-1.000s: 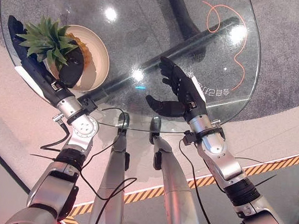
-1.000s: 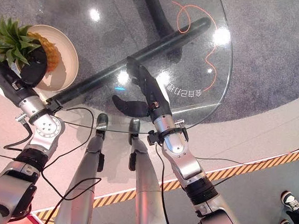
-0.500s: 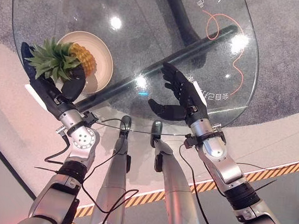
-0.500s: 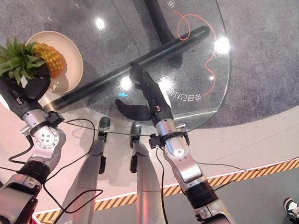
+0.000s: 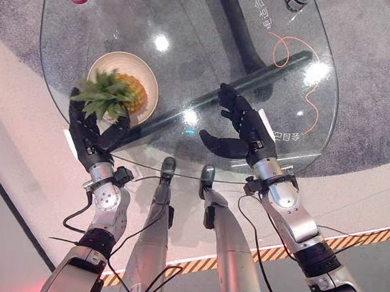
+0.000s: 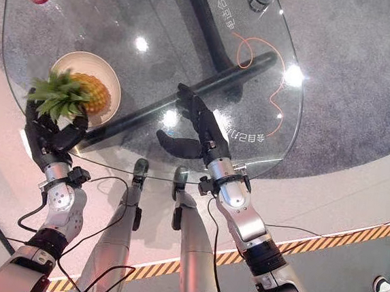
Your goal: Pick up the fruit to the plate
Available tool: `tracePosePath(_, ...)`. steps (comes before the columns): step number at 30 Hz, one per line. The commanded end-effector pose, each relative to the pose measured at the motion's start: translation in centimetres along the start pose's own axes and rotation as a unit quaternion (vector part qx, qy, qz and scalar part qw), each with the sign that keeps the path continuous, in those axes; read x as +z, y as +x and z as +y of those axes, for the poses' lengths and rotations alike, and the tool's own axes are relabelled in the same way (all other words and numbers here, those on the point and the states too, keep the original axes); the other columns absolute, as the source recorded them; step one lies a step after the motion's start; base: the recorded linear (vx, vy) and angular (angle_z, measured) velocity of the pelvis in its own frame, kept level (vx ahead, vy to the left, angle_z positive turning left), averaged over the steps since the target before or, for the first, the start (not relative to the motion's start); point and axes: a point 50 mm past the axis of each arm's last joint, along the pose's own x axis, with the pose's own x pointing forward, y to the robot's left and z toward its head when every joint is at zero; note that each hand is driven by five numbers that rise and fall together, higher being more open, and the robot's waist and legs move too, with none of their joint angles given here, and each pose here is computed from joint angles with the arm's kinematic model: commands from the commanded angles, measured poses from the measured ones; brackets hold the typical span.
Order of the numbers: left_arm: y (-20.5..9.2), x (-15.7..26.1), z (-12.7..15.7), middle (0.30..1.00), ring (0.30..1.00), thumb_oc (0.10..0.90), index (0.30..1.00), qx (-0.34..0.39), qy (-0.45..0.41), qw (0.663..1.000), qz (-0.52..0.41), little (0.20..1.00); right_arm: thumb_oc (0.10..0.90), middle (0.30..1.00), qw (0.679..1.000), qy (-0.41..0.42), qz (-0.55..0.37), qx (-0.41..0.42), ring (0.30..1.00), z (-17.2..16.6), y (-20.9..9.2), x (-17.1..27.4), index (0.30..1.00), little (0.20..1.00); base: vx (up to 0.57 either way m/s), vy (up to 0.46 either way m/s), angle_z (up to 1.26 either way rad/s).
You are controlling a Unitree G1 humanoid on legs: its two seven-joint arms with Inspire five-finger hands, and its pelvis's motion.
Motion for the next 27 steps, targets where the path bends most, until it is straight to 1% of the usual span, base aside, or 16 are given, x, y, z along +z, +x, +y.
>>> tracePosePath(1, 0.0, 1.0, -0.3, 0.9, 0.9, 0.8, 0.9, -0.017, -0.036, 0.999, -0.028, 0.9, 0.8, 0.9, 0.993, 0.025, -0.119, 0.014, 0.9, 0.2, -1.4, 4.2, 0.9, 0.9, 0.0, 0.0, 0.0)
tracePosePath(6, -0.8, -0.1, 0.6, 0.9, 0.9, 0.8, 0.9, -0.018, -0.053, 0.998, 0.012, 0.9, 0.8, 0.9, 0.993, 0.021, -0.116, 0.009, 0.9, -0.3, -1.8, 4.0, 0.9, 0.9, 0.0, 0.0, -0.01)
tracePosePath(16, -2.2, -1.7, 1.8, 0.9, 0.9, 0.8, 0.9, -0.005, -0.062, 0.996, 0.061, 0.9, 0.8, 0.9, 0.995, 0.02, -0.101, 0.005, 0.9, -0.7, -2.2, 3.4, 0.9, 0.9, 0.01, 0.001, -0.01)
tracePosePath(19, -2.7, -2.4, 2.4, 0.9, 0.9, 0.8, 0.9, 0.007, -0.054, 0.994, 0.09, 0.9, 0.8, 0.9, 0.996, 0.02, -0.083, 0.0, 0.9, -0.9, -2.4, 2.7, 0.9, 0.9, 0.0, 0.0, 0.0)
tracePosePath(23, -3.9, -3.9, 4.0, 0.9, 0.9, 0.8, 0.9, 0.026, -0.045, 0.988, 0.143, 0.9, 0.8, 0.9, 0.999, 0.024, -0.043, -0.006, 0.9, -1.3, -3.0, 1.0, 0.9, 0.9, 0.0, 0.0, 0.0)
tracePosePath(27, -5.0, -5.1, 5.1, 0.9, 0.9, 0.8, 0.9, 0.031, -0.032, 0.982, 0.185, 0.9, 0.8, 0.9, 0.999, 0.034, -0.015, -0.006, 0.9, -1.6, -3.6, -0.3, 0.9, 0.9, 0.0, 0.0, 0.0)
